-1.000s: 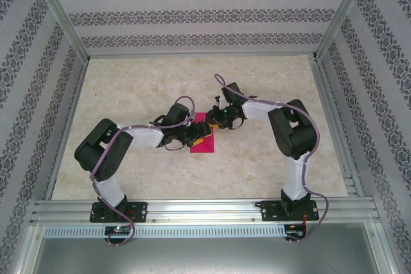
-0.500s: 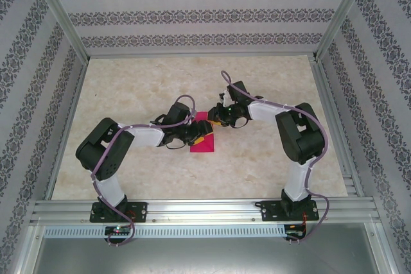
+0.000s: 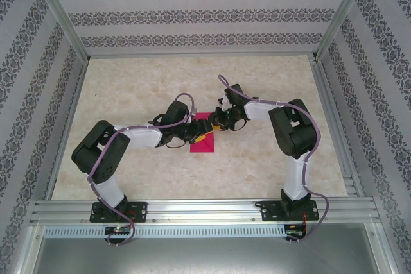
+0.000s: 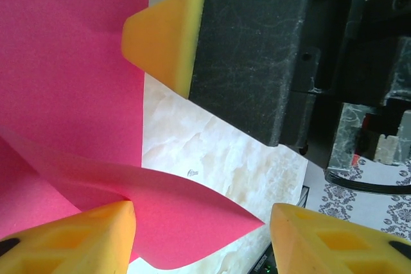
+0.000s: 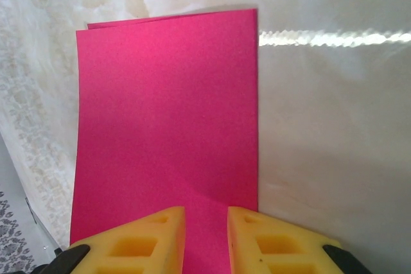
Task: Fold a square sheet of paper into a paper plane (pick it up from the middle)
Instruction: Fold the triangle a second time at the center of the table.
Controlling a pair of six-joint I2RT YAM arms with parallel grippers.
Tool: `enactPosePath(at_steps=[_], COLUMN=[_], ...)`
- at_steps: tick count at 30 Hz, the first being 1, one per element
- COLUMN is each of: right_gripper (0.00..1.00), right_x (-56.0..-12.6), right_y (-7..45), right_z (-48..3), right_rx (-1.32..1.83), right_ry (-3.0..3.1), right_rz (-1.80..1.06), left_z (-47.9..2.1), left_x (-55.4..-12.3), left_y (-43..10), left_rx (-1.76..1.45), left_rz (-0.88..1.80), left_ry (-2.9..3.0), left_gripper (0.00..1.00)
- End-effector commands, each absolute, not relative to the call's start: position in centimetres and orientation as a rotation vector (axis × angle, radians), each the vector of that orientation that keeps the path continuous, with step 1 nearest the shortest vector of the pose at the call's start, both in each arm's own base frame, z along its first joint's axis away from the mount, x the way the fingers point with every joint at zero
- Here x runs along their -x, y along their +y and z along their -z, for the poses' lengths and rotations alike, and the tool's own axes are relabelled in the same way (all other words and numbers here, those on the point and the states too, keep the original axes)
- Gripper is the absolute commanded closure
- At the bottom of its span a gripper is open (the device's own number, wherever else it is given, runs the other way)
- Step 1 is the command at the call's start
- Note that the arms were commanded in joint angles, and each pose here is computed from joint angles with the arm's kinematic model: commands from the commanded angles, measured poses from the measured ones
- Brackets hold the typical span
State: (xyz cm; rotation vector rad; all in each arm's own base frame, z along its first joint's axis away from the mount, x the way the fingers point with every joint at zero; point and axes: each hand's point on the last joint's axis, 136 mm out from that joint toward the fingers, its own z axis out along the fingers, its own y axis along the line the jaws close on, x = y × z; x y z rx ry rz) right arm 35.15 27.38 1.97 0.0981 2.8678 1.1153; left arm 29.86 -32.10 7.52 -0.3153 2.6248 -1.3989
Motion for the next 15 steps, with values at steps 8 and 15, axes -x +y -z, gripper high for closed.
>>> enactPosePath(at_steps=[8,15], right_gripper=[0.75,0.73], right_x=[-35.1,-35.8], right_y=[27.8,27.8], right_z=[-1.9,-4.9], right_rx=[-0.063,-0.058], right_ry=[2.876,2.778], right_rz=[-1.092,-1.171], left_z=[-8.9,-6.5], left_x=[-31.4,-31.6], left_y=[-32.7,-32.0], left_rx=[0.303,0.389], left_rz=[1.436,1.372], left_ry=[2.55,2.589], left_gripper=[0.4,0.5])
